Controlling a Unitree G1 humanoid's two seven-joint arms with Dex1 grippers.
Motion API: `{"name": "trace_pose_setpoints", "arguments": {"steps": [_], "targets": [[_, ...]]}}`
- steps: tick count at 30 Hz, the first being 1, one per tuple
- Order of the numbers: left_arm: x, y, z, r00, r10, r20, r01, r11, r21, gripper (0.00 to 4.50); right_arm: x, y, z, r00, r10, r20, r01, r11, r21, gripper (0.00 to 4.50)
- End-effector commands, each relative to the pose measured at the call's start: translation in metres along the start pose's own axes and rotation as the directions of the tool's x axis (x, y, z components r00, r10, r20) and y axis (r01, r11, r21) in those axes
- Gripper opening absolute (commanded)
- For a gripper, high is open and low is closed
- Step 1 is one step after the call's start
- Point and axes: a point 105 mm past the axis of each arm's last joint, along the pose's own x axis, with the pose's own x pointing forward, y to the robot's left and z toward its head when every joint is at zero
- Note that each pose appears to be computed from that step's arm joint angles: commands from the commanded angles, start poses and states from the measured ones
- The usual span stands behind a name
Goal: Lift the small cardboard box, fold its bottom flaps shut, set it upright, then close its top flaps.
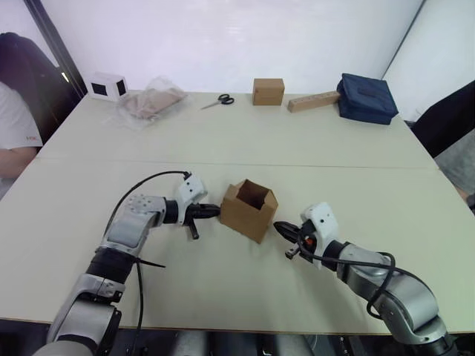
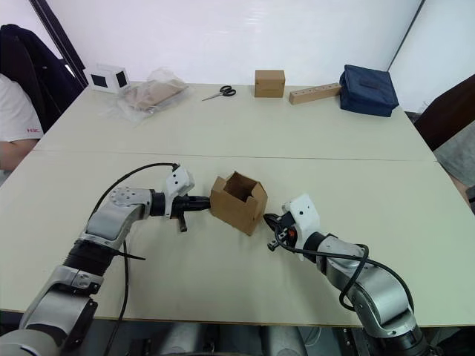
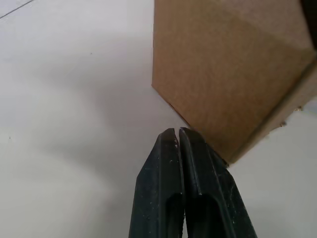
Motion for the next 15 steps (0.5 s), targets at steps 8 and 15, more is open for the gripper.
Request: {"name": "trace_pose_setpoints", "arguments": {"steps": [8, 15], "targets": [[-0.009, -0.037, 0.002, 0.98, -0.194, -0.048, 0.195, 0.981, 0.005, 0.08, -0.008, 0.015, 0.006, 0.994, 0.106, 0.0, -0.106, 0.994, 0.021, 0.0], [-0.023, -0.049, -0.01, 0.961, -0.251, -0.115, 0.252, 0.968, -0.006, 0.08, -0.013, 0.019, 0.004, 0.992, 0.125, -0.021, -0.125, 0.992, 0.014, 0.0]]}}
